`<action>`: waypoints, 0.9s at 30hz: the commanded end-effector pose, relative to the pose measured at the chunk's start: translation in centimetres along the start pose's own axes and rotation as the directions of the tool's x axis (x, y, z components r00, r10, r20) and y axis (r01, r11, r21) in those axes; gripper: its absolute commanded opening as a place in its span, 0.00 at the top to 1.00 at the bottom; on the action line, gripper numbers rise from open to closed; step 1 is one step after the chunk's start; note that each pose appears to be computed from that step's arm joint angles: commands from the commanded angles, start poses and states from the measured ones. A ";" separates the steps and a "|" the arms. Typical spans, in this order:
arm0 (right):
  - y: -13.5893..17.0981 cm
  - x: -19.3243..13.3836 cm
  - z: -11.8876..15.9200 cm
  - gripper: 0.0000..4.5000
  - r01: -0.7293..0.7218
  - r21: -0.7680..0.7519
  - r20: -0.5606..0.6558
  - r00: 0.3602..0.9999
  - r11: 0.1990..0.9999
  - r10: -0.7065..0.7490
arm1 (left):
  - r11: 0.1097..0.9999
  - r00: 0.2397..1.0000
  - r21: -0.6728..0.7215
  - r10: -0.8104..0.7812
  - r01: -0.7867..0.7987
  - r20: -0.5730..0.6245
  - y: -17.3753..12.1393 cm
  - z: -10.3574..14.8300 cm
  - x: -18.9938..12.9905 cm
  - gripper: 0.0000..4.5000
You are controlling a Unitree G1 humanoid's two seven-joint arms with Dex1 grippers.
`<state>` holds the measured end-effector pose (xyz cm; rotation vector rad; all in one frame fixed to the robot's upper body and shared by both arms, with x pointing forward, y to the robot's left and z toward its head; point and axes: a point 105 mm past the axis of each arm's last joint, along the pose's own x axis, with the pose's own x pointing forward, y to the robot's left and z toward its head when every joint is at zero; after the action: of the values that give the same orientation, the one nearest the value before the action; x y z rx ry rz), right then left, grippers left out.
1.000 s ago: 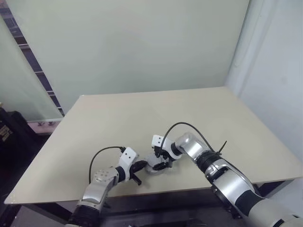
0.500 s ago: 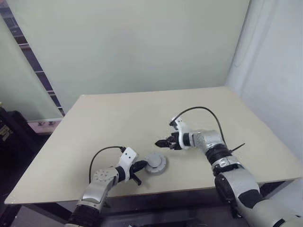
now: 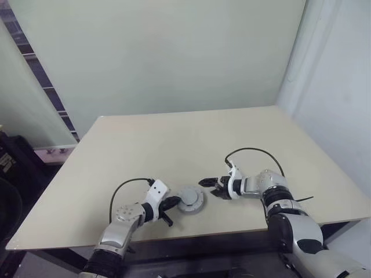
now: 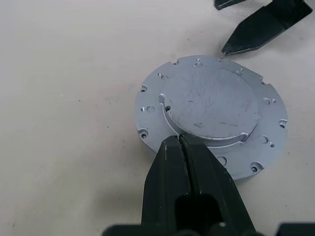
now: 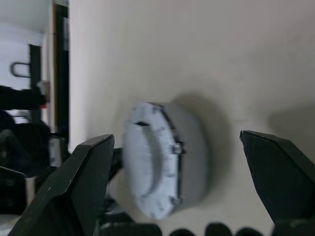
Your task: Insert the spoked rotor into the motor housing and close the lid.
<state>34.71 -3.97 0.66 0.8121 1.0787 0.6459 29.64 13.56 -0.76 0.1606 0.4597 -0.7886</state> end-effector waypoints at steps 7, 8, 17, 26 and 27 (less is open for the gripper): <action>0.6 1.6 -2.3 0.00 -0.045 0.062 -0.048 0.998 0.997 0.048 | 0.999 0.999 0.020 -0.048 0.048 -0.003 -1.0 0.3 0.6 1.00; 0.6 1.7 -2.5 0.00 -0.048 0.068 -0.053 0.997 0.997 0.052 | 0.999 0.999 0.020 -0.047 0.047 -0.004 -0.9 0.3 0.6 1.00; 1.3 2.7 -4.1 0.00 -0.083 0.099 -0.093 0.991 0.992 0.092 | 0.999 0.999 0.019 -0.045 0.045 -0.005 -0.9 0.2 0.5 1.00; 1.8 3.0 -4.9 0.00 -0.102 0.116 -0.114 0.987 0.988 0.115 | 0.999 0.999 0.021 -0.045 0.045 -0.004 -1.0 0.2 0.5 1.00; 1.8 3.0 -4.9 0.00 -0.102 0.119 -0.114 0.987 0.988 0.115 | 0.999 0.999 0.021 -0.045 0.045 -0.004 -1.0 0.2 0.5 1.00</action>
<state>32.52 -1.18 -0.40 0.9073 1.1297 0.6885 29.73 13.83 -0.64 0.1665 0.4574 -0.7863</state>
